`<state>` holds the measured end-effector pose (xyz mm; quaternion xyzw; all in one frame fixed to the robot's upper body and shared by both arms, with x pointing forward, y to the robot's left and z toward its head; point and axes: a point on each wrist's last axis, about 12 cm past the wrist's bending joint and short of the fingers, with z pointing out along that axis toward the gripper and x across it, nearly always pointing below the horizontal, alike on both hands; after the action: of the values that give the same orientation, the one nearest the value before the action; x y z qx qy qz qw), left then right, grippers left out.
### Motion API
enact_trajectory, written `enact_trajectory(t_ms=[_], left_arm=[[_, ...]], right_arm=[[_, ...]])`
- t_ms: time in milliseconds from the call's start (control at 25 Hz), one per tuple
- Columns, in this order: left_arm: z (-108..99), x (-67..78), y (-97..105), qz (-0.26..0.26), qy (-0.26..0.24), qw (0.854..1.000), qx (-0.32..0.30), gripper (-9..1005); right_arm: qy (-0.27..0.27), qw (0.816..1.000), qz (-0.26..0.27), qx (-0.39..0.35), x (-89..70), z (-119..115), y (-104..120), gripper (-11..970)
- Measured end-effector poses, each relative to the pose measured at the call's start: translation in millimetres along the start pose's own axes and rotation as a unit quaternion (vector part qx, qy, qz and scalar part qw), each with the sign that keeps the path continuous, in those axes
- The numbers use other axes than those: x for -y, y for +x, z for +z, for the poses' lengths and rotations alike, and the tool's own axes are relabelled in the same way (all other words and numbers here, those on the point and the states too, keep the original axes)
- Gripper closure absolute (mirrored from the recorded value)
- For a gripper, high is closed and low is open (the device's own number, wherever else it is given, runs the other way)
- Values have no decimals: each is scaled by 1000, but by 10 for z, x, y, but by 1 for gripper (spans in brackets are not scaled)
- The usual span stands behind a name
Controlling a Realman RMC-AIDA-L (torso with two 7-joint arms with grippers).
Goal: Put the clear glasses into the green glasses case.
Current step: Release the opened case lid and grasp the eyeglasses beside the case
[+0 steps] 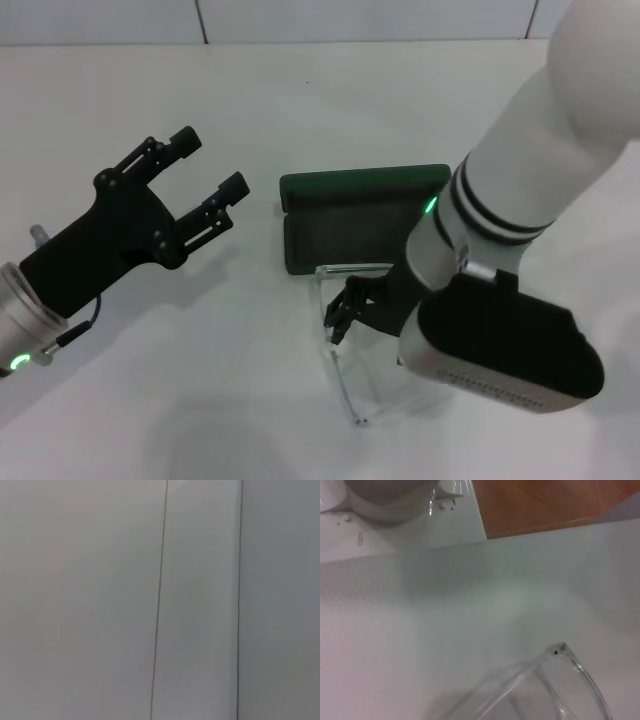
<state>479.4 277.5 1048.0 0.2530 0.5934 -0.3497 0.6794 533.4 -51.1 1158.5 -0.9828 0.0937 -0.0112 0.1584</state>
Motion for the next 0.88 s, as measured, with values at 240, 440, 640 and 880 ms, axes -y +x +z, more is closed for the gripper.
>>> enact_trajectory(t_ms=[240,440,640,880], left_arm=[[4,-10,-9,1,-6,1000,5,223],[-20,-4,-1,0,-9,1000,4,224],[-41,3,7,-1,-11,1000,2,224],[-40,11,8,-1,-7,1000,1,224]], right_arm=[[4,1000,-9,-14,32,61,-26,265],[12,1000,-6,-13,53,4,-28,295],[30,999,13,8,14,-285,-35,301],[53,998,-3,17,16,-322,-102,301]])
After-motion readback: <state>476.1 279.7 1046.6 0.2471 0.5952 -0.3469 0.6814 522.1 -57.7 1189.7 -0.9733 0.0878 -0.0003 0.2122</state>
